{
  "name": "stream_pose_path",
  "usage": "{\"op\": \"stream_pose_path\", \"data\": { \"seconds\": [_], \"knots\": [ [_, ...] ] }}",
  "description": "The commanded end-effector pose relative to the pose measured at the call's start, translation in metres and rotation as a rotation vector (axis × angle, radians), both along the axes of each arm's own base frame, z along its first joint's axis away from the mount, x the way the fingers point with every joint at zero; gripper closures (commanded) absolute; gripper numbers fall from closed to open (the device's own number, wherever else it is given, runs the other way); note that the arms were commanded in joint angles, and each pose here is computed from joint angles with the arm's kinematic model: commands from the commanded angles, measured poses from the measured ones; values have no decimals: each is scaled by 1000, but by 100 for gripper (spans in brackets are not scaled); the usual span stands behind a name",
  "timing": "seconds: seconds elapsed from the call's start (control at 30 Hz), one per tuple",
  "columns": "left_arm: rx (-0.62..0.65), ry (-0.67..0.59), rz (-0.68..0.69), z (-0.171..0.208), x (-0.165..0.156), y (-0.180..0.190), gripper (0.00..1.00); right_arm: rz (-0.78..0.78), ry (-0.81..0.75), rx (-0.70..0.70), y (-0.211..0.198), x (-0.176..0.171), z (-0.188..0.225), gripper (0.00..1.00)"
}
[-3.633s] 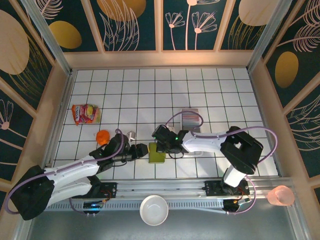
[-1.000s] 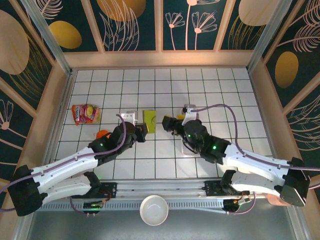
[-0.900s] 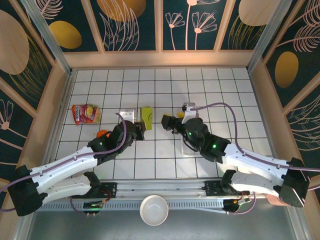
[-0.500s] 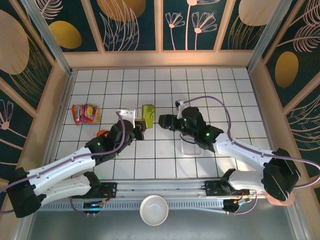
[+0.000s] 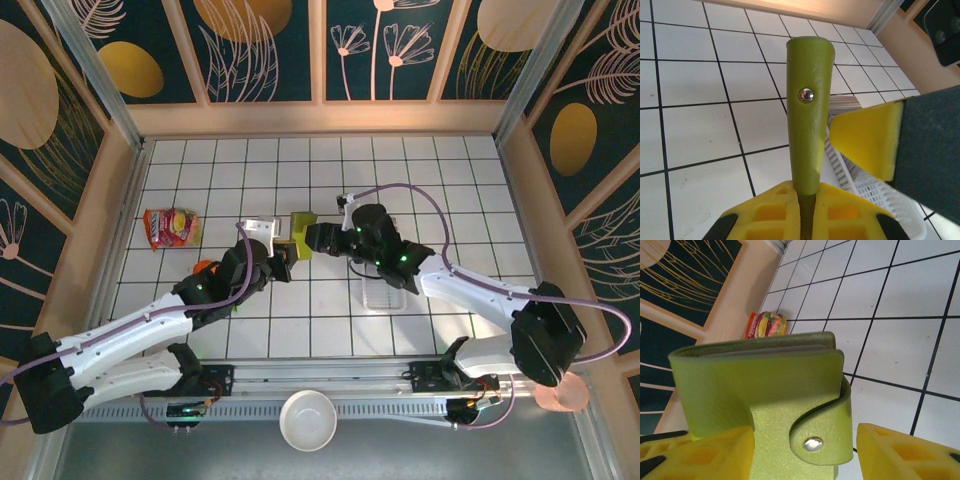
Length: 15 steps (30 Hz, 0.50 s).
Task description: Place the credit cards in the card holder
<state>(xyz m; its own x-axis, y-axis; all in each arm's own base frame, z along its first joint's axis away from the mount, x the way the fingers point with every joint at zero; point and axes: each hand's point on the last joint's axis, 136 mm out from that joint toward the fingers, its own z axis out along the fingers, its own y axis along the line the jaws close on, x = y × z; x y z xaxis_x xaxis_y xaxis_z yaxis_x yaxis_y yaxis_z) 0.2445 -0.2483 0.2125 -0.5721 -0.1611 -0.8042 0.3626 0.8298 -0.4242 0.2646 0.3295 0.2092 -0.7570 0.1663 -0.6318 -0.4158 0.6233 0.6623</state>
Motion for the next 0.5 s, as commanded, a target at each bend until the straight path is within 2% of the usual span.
{"op": "stream_pose_path", "data": {
  "seconds": [0.0, 0.23, 0.33, 0.47],
  "knots": [
    [-98, -41, -4, 25, 1, -5, 100, -1, -9, -3, 6, 3, 8, 44],
    [-116, -43, 10, 27, 0, -2, 100, -39, 4, -62, 5, 6, -3, 46],
    [-120, -49, 19, 29, 1, -1, 100, -69, 20, -95, 1, 8, -11, 51],
    [-122, -47, 34, 28, 1, 3, 100, -95, 36, -117, -4, 9, -17, 63]
  ]
}}
